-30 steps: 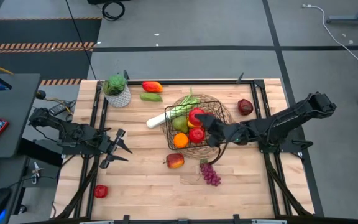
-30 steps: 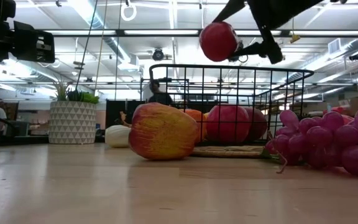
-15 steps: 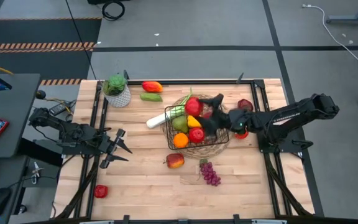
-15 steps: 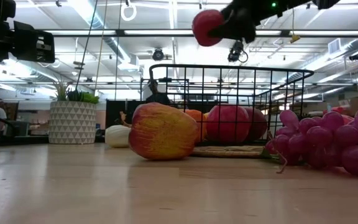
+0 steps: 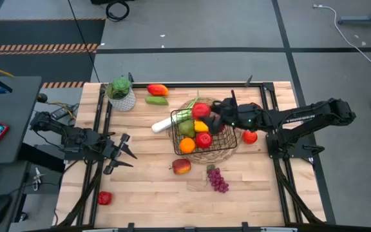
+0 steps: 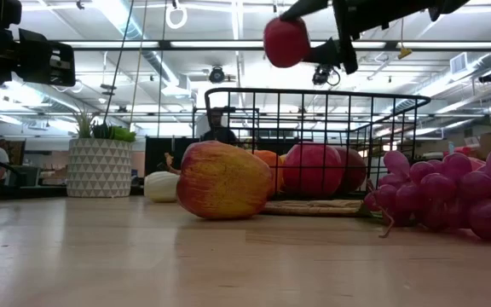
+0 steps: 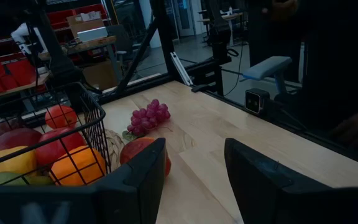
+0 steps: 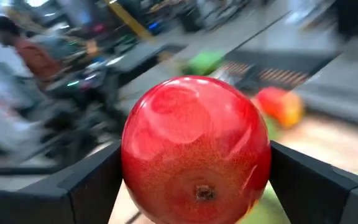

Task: Build produce basket
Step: Put the apple into the wire basket

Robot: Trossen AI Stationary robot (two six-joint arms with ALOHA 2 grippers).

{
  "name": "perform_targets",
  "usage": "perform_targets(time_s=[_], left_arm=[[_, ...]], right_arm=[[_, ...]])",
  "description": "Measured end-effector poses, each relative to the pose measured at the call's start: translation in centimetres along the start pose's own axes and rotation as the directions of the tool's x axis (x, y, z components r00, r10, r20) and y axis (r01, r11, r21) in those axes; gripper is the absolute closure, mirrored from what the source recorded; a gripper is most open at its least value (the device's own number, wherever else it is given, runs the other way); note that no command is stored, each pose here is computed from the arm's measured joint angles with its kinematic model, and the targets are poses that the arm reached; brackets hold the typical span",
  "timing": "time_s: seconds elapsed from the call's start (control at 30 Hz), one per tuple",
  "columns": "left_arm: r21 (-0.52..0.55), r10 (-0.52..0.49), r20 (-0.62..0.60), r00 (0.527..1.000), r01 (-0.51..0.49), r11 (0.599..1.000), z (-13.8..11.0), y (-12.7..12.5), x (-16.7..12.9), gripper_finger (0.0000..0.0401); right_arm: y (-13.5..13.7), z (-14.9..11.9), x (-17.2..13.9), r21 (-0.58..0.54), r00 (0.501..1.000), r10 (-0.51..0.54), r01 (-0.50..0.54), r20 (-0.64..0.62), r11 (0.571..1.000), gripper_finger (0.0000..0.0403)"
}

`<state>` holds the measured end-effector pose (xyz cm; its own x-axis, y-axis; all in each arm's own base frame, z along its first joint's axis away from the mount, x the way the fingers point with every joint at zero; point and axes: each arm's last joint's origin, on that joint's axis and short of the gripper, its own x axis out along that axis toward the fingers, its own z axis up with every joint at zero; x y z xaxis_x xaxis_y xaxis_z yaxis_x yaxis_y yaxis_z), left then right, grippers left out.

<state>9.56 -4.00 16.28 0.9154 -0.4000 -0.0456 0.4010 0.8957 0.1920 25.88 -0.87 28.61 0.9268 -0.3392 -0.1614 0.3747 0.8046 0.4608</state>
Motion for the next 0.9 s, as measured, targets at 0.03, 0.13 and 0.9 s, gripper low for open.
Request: perform_targets(time_s=[0.03,0.13,0.9], left_arm=[[0.000,0.000,0.000,1.000,0.000,1.000,0.0,0.0,0.0,0.0229],[0.000,0.000,0.000,1.000,0.000,1.000,0.0,0.0,0.0,0.0229],[0.000,0.000,0.000,1.000,0.000,1.000,0.0,0.0,0.0,0.0229]], right_arm=[[0.1,-0.1,0.0,0.019,0.999,0.027,-0.027,-0.019,0.999,0.0033],[0.2,-0.5,0.0,0.018,0.996,0.060,-0.059,-0.069,0.998,0.0033],[0.9,0.0,2.7,-0.335,0.495,-0.292,0.002,-0.818,0.942,0.0032]])
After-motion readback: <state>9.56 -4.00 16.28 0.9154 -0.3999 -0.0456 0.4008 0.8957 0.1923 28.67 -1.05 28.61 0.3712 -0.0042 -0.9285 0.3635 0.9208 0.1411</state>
